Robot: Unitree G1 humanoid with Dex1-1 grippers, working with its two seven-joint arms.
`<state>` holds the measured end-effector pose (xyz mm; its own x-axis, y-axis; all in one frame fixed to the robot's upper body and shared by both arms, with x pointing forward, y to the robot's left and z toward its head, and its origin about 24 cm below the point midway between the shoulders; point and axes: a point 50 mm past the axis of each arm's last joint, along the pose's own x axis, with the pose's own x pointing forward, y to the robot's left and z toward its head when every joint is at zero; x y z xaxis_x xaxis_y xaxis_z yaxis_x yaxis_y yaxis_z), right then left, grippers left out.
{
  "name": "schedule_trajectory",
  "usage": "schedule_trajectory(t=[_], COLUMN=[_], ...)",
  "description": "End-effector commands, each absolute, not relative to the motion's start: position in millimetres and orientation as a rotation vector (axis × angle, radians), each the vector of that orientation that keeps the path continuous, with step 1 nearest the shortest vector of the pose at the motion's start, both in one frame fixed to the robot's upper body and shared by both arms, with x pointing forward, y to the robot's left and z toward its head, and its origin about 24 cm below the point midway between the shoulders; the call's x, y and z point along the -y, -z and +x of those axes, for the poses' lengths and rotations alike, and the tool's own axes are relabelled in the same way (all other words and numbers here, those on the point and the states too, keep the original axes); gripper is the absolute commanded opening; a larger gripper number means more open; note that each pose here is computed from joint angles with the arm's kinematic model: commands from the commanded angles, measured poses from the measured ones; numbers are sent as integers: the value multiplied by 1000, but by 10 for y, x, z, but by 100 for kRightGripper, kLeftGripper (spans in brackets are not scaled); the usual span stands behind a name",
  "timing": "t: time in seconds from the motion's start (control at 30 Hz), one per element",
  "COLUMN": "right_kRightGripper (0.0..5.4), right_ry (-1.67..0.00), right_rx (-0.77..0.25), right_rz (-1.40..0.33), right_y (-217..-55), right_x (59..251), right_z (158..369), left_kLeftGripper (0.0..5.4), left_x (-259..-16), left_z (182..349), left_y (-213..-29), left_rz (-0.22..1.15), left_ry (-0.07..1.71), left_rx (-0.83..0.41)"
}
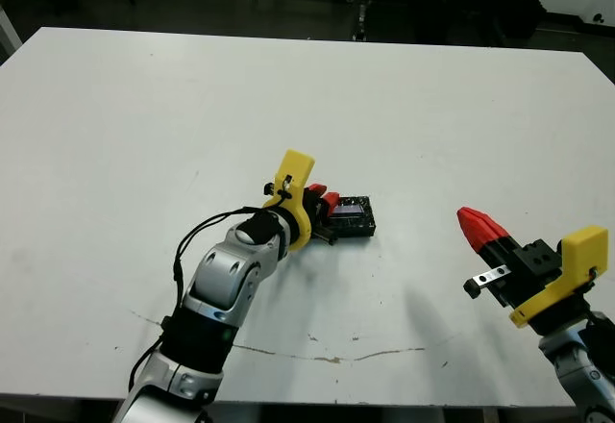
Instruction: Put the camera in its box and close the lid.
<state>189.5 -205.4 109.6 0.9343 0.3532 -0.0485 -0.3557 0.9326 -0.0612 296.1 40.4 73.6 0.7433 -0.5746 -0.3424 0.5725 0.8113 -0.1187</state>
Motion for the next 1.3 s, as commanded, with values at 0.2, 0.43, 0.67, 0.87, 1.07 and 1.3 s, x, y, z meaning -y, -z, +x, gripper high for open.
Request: schedule_trajectory(t=[0.2,0.43,0.67,0.87,1.07,1.3], right_kRightGripper=[0,0,0,0,0,0], right_ry=[-353,-353,-332,-292,-164,-44], right_rx=[-48,-45,-17,47,54,76], right_rz=[-67,-61,-64,-66,23,90], right_y=[-1085,-1081,-1110,-1191,-1201,-1176], right_x=[2052,2050,2052,2069,2093,2032], right_z=[1885,1875,1854,1855,1916,2020], left_kLeftGripper=[2,2,2,2,2,2], left_x=[-345,-378,-683,-1153,-1635,-1889], left_z=[2816,2860,2786,2632,2571,2516], left_y=[-294,-287,-778,-1381,-1633,-1502], left_rz=[42,45,-59,-76,-51,-2], left_ry=[620,615,667,640,458,211], left_rx=[-580,-579,-300,43,261,326])
